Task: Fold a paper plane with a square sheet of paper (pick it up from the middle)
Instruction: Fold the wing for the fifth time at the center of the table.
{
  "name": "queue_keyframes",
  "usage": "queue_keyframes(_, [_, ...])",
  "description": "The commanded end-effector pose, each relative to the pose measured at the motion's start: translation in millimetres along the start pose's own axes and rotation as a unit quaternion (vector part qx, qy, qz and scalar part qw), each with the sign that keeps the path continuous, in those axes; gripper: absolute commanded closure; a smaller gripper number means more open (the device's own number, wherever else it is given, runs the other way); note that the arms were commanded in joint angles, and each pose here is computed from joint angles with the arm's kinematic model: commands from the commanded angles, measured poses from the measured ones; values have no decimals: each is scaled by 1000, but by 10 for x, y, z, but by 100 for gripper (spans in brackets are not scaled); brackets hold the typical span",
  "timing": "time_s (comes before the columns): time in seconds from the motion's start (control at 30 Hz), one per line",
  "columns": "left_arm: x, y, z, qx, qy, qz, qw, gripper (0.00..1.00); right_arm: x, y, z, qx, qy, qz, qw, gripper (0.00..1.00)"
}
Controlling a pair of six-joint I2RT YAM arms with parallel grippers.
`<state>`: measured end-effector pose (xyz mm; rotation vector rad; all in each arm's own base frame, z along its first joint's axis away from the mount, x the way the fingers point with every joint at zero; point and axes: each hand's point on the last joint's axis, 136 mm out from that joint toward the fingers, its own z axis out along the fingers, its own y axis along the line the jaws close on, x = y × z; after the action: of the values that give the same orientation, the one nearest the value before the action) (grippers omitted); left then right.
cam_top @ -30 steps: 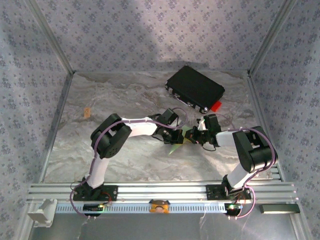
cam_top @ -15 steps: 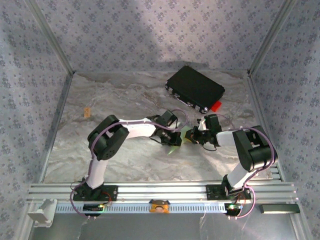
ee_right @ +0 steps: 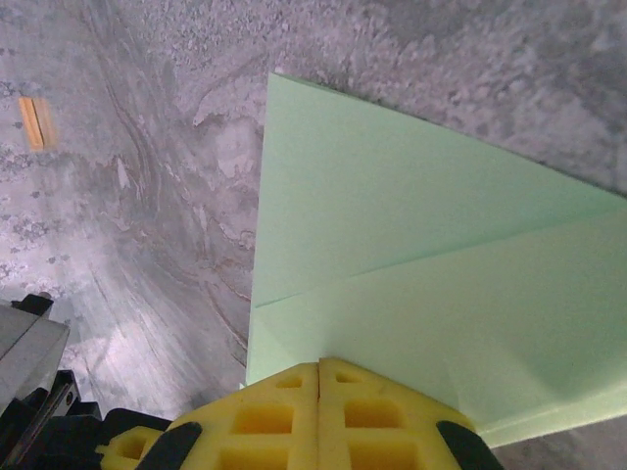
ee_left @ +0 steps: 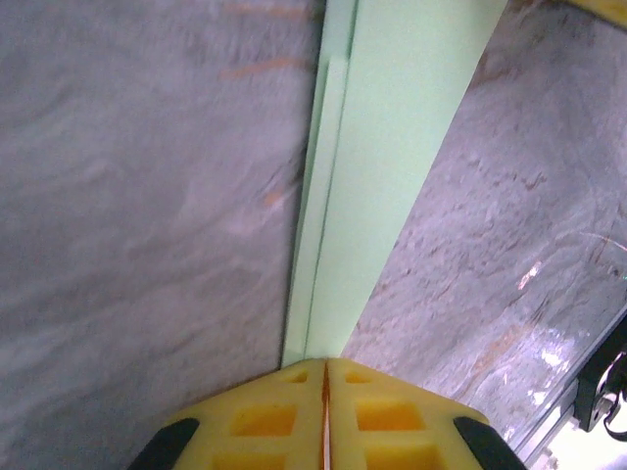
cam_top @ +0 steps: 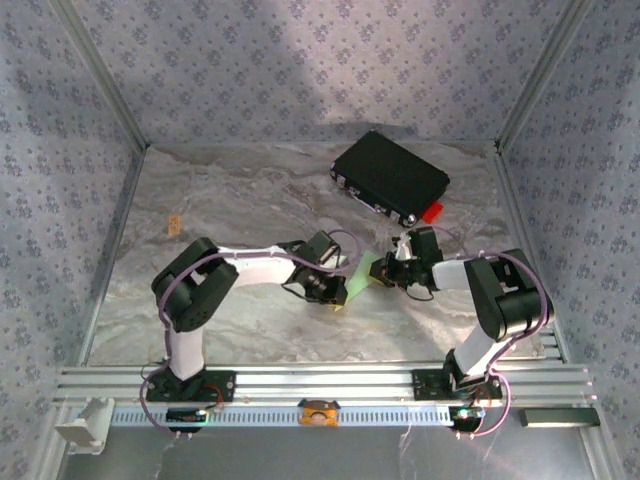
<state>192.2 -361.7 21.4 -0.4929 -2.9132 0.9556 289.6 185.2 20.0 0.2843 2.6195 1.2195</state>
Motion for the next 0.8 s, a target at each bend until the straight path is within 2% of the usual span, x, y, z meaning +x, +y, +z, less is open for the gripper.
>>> queue_keyframes(0.0, [111,-108,-172,13,0,-1,1000,90,37,-93,56,23,21,-18,999,95])
queue_keyframes(0.13, [-80,-335,-471,43,-63,17,997,87,86,86,147,-3,53,-66,996,95])
queue_keyframes(0.23, [-216,-205,-590,37,-100,-15,994,86,168,199,221,-3,84,-99,992,94])
queue_keyframes(0.4, [-347,127,-607,48,-119,-91,987,82,235,339,280,-5,105,-133,986,94])
queue_keyframes(0.57, [-385,164,-563,60,-111,-98,987,80,182,491,181,-4,87,-147,985,90])
queue_keyframes(0.63, [-415,104,-532,77,-106,-93,987,78,90,436,62,32,52,-143,988,87])
queue_keyframes(0.77, [-480,47,-473,91,-99,-86,987,74,5,344,-164,58,5,-115,992,80])
